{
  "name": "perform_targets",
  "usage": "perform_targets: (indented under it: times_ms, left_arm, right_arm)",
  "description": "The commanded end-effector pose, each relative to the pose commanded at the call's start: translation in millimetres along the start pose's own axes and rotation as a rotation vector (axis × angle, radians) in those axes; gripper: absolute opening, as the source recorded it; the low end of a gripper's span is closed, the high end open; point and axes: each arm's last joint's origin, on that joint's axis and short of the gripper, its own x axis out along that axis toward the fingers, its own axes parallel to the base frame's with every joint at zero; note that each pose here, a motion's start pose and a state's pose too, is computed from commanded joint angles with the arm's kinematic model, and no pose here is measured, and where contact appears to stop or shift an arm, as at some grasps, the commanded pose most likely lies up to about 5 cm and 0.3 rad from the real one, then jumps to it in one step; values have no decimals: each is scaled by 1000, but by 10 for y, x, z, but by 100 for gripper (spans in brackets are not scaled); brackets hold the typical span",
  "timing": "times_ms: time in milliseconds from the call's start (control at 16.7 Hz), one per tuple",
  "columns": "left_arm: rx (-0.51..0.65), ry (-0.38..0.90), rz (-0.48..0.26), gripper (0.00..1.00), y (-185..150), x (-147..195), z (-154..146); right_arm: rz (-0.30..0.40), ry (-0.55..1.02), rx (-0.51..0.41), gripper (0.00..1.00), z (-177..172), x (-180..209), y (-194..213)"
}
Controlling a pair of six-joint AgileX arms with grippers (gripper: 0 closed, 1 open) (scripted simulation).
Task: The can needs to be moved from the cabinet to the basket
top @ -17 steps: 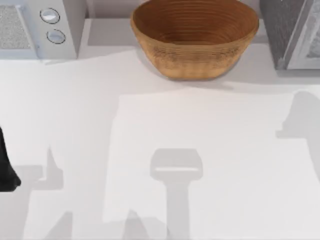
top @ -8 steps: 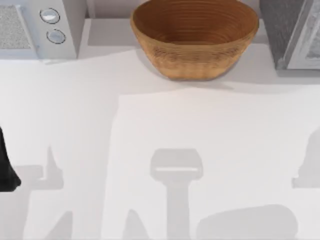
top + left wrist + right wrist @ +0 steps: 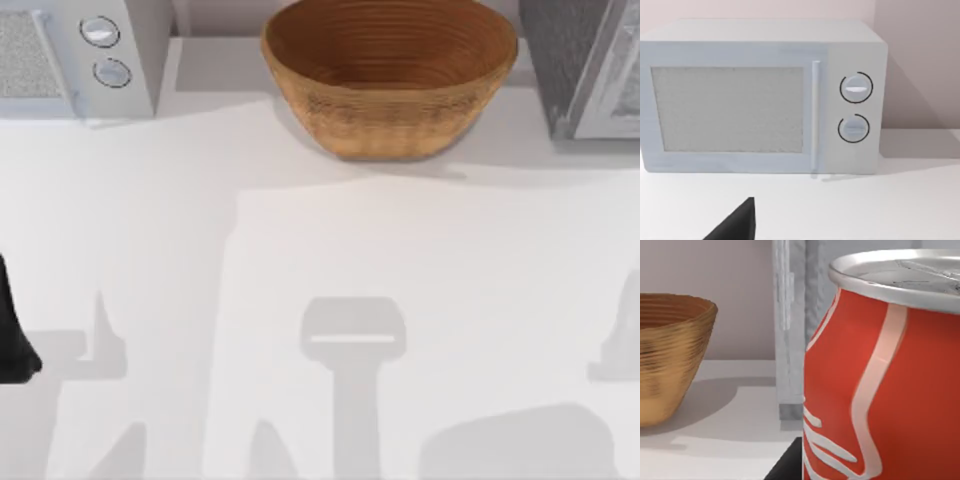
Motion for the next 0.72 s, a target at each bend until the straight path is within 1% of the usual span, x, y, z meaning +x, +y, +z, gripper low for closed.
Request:
perform_targets:
  times_ms: [120, 300, 540, 720]
  left_arm:
    - [0, 0, 0, 100, 0, 0, 0]
    - [0, 0, 0, 100, 0, 0, 0]
    - [0, 0, 0, 100, 0, 0, 0]
    - [0, 0, 0, 100, 0, 0, 0]
  right_arm:
    - [-1, -5, 0, 0, 31, 0, 2]
    - [-9, -36, 0, 0, 292, 15, 23]
    - [-15, -68, 3, 0, 876, 200, 108]
    - [-14, -71, 5, 0, 1335, 573, 266]
